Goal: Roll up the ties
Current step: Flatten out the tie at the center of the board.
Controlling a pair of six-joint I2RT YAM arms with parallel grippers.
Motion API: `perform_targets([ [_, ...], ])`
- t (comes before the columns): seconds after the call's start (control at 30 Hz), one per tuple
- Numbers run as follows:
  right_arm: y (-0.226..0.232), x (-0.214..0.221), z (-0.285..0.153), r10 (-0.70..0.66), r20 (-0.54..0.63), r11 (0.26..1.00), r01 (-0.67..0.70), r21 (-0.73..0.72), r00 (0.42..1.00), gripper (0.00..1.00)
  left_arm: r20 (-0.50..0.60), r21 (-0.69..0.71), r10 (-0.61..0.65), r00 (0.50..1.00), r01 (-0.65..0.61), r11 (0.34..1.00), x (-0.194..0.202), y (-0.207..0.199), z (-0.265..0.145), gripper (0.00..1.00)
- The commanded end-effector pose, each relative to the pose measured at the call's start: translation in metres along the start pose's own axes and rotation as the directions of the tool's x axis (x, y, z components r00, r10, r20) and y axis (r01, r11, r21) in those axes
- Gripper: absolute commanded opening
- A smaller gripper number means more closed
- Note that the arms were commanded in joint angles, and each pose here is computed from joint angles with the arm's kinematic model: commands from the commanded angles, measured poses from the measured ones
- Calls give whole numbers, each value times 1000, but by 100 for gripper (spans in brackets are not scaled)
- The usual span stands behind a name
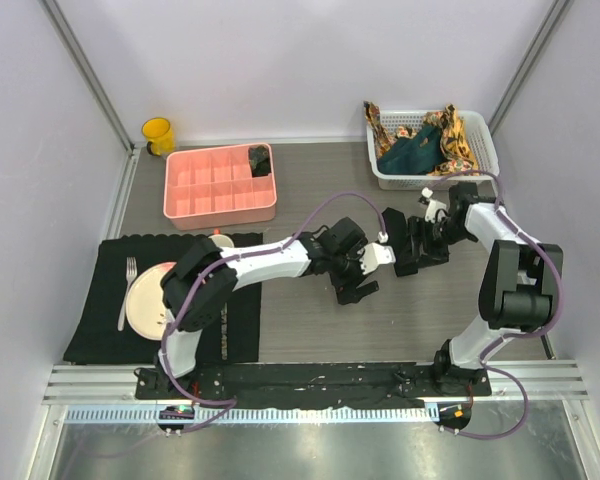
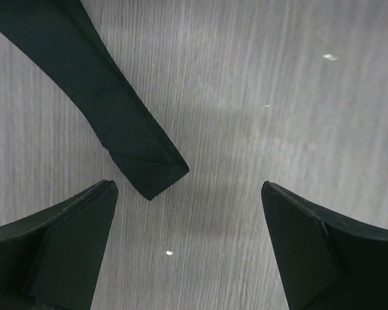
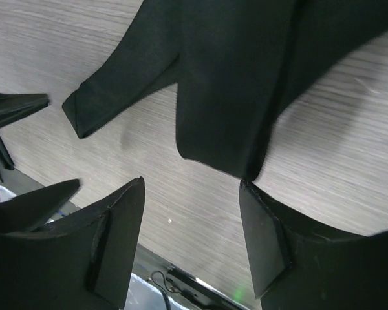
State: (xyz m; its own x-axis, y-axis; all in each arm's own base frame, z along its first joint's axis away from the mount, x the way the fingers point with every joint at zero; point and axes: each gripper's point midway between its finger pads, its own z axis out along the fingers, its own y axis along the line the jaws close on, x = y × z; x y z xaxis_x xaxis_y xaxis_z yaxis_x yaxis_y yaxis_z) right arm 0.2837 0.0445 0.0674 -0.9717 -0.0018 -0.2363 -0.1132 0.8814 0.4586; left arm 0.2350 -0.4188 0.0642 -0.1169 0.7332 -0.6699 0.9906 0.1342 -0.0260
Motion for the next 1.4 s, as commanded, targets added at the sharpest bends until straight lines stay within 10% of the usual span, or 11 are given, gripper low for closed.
perform_targets([
  [0.0, 17, -3, 17, 22, 19, 998, -20, -54, 1000, 65, 14, -151, -31, 999, 33, 988, -11, 25, 13, 99],
  [0.23, 0, -10, 36, 46, 46, 999, -46, 9, 998, 51, -50, -202, -107, 993, 95, 975, 9, 33, 30, 80],
  [0.37, 1, -24, 28, 61, 41, 998, -62, 17, 997, 1, -122, -194, -61, 991, 36, 980, 28, 33, 30, 44],
  [0.57, -13, -58, -13, -23, 135, 985, -1, 170, 991, 1, -181, -173, -70, 981, 38, 984, 50, 36, 11, 11],
  [0.73, -12, -66, -18, -88, 121, 978, 63, 200, 989, 1, -213, -183, -85, 973, 46, 982, 65, 46, -16, 4],
  [0.97, 50, -99, 8, -170, 168, 979, 147, 143, 971, 68, -232, -147, -105, 967, 72, 987, 82, 36, -24, 6],
  [1.37, 33, -142, 85, -88, 185, 957, 32, 287, 979, 75, -245, -160, -135, 960, 98, 982, 89, 36, -20, 8],
])
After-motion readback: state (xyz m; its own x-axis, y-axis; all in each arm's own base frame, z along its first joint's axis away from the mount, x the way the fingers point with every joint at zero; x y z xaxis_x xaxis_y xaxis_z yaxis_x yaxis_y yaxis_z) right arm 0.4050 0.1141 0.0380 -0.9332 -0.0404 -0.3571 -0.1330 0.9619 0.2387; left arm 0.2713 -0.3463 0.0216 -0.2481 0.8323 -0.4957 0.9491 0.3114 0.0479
